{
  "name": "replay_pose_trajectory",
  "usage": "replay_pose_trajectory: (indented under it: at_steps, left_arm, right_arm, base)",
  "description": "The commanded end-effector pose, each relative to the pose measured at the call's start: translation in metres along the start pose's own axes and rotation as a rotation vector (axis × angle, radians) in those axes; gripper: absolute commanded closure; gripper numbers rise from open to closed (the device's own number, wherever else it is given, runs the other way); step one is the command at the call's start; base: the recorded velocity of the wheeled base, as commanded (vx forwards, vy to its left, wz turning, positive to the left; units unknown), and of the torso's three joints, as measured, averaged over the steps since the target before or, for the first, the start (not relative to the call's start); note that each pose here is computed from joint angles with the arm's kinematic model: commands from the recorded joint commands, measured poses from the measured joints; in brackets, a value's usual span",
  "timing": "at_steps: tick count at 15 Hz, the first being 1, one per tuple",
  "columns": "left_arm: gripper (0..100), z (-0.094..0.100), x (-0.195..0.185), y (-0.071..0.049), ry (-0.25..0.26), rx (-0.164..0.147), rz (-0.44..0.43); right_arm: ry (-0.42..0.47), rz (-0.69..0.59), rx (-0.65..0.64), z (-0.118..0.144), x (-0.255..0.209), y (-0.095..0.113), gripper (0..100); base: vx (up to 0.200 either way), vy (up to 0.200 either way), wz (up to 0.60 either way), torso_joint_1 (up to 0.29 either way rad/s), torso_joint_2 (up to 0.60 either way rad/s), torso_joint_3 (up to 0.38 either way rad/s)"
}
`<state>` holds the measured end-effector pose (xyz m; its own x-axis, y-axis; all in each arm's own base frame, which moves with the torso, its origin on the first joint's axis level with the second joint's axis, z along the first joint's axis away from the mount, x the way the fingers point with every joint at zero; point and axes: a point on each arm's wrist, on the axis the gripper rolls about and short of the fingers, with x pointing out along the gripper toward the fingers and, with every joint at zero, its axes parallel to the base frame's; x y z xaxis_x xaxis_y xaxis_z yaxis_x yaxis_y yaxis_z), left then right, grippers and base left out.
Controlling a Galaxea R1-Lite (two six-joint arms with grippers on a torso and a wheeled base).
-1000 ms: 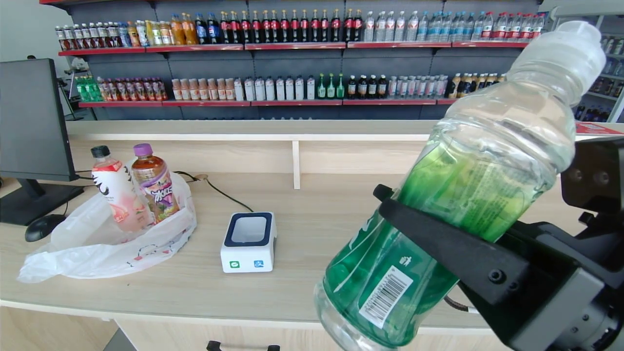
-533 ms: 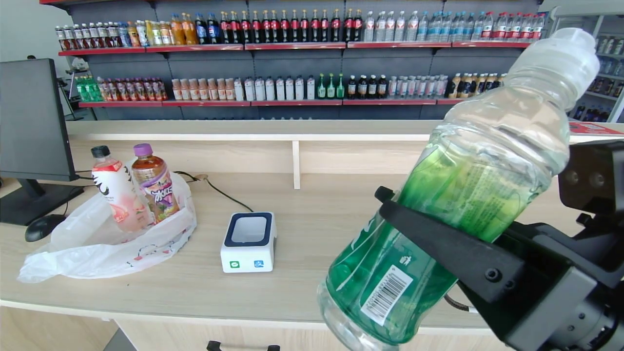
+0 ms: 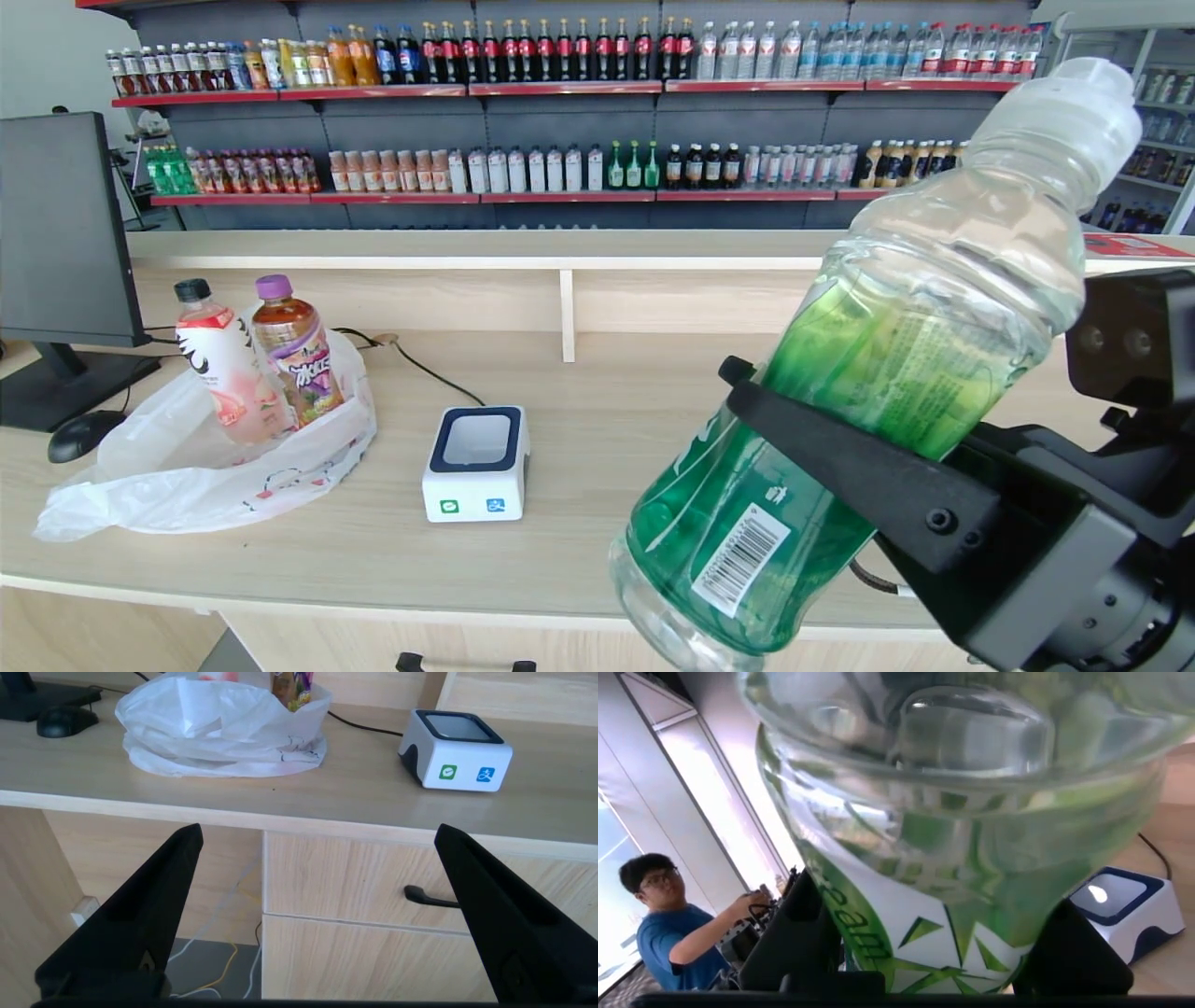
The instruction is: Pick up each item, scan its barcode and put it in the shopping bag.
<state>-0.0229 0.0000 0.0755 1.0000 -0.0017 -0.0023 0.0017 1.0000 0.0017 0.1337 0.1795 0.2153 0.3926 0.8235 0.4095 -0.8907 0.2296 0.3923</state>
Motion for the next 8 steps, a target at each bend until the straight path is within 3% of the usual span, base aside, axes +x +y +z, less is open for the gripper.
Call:
replay_pose_trajectory:
  at_steps: [1, 4, 8]
  left_arm:
    - [0, 0.0, 0.0, 0.0, -0.001, 0.0, 0.0]
    - [0, 0.0, 0.0, 0.0, -0.001, 0.0, 0.0]
    - [0, 0.0, 0.0, 0.0, -0.001, 0.0, 0.0]
  right_arm:
    - [0.002, -0.002, -0.004, -0.001, 0.0, -0.001, 100]
    - [0.011, -0.016, -0.004, -0.004, 0.001, -0.004, 100]
    - [0.038, -0.139, -0.087, -0.008, -0.007, -0.031, 100]
  base:
    - [0.0, 0.0, 0.0, 0.0, 0.0, 0.0]
    - [0.0, 0.0, 0.0, 0.0, 0.0, 0.0]
    - [0.0, 0.0, 0.0, 0.0, 0.0, 0.0]
